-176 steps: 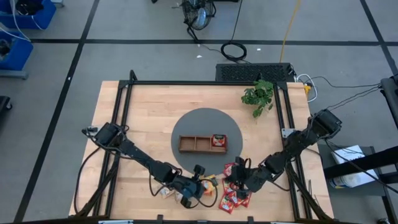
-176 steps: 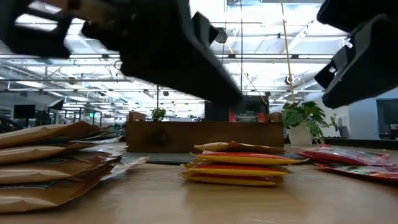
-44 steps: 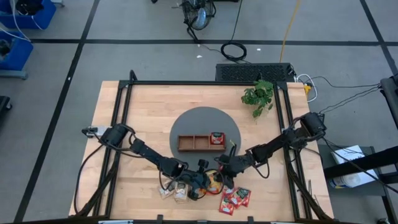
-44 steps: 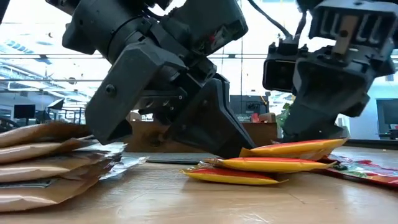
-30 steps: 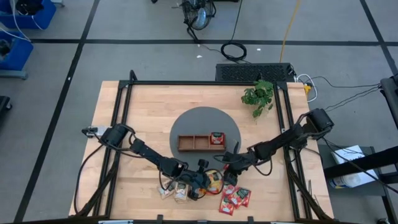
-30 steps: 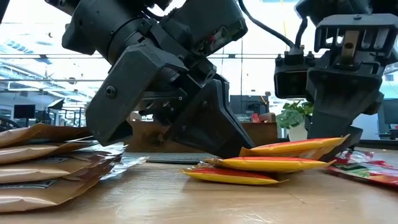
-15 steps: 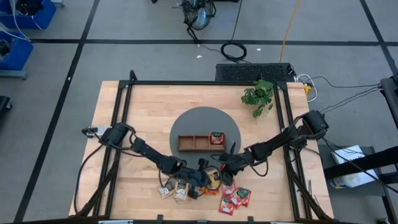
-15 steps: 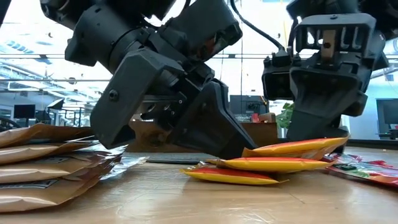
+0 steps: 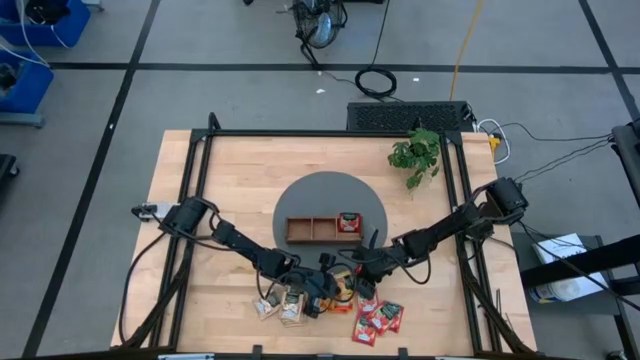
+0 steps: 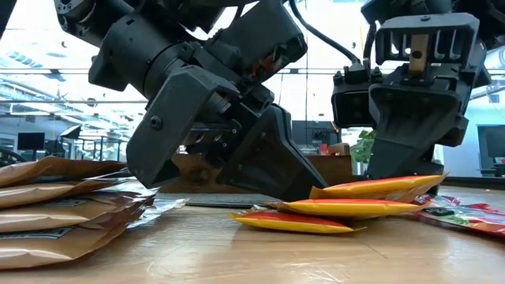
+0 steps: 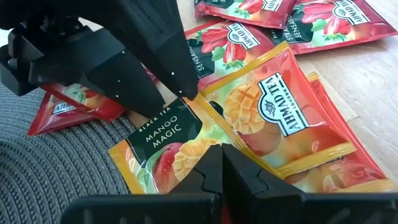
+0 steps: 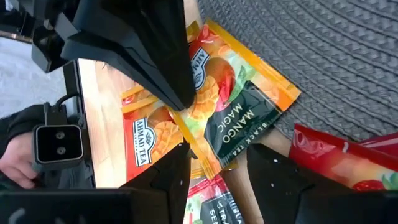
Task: Pick & Place Tea
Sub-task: Put the yellow tea bag into the middle section of the wooden organizer
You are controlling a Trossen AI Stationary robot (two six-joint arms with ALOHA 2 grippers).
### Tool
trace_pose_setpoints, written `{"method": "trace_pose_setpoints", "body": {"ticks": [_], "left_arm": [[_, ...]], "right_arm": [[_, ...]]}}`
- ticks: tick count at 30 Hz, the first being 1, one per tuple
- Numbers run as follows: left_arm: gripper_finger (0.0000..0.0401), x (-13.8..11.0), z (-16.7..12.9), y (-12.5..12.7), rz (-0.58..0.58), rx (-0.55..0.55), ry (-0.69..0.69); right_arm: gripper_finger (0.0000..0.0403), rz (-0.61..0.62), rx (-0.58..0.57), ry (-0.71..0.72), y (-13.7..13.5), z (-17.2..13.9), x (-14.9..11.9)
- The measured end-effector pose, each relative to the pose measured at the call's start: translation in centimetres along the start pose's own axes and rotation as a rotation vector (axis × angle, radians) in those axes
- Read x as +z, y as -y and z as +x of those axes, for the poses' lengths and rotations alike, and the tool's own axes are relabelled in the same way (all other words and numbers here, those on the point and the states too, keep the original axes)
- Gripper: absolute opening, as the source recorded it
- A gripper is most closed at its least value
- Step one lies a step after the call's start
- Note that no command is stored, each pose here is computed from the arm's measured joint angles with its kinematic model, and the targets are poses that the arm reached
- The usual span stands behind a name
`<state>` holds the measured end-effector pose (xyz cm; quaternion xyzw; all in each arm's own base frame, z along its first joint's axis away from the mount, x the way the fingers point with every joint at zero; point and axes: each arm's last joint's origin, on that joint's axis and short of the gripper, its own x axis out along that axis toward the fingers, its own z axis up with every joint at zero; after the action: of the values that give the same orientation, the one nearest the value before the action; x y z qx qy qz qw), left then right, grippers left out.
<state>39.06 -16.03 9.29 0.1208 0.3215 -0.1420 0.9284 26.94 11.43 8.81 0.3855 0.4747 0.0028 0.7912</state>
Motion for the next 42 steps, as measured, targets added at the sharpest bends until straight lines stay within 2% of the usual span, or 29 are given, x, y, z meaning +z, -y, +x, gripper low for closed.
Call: {"method": "trace_pose_setpoints", "body": {"ticks": [7,13,19,25,27,30,35,42], "left_arm": [[0.0006,0.1,0.3,0.0,0.016,0.012,0.042],[0.0009,-0.8,1.9,-0.5,0.002,-0.011,0.1],[0.0013,-0.9,2.0,-0.9,-0.026,-0.034,0.099],[0.0011,-0.9,2.0,-1.0,-0.028,-0.032,0.096],[0.0008,-0.9,2.0,-1.0,-0.011,-0.03,0.097],[0.0012,-0.5,1.4,-0.7,0.04,-0.01,0.089],[0.0053,1.1,-0.8,0.3,0.103,0.065,0.047],[0.0107,3.8,-5.0,2.3,0.135,0.015,0.041]], "right_arm": [[0.0142,-0.052,0.002,0.001,0.0,0.0,0.0],[0.0118,-0.077,0.0,0.006,0.0,0.0,0.0],[0.008,-0.077,-0.02,0.007,0.1,0.0,0.0],[0.0013,-0.136,-0.031,0.05,0.0,0.0,0.1],[0.0005,-0.156,-0.026,0.055,-0.1,0.0,0.2],[0.0006,-0.18,-0.023,0.066,-0.3,-0.1,0.4],[0.0002,-0.227,-0.013,0.084,-0.7,-0.7,0.6],[0.0001,-0.303,0.02,0.123,-1.8,-2.5,1.0]]}}
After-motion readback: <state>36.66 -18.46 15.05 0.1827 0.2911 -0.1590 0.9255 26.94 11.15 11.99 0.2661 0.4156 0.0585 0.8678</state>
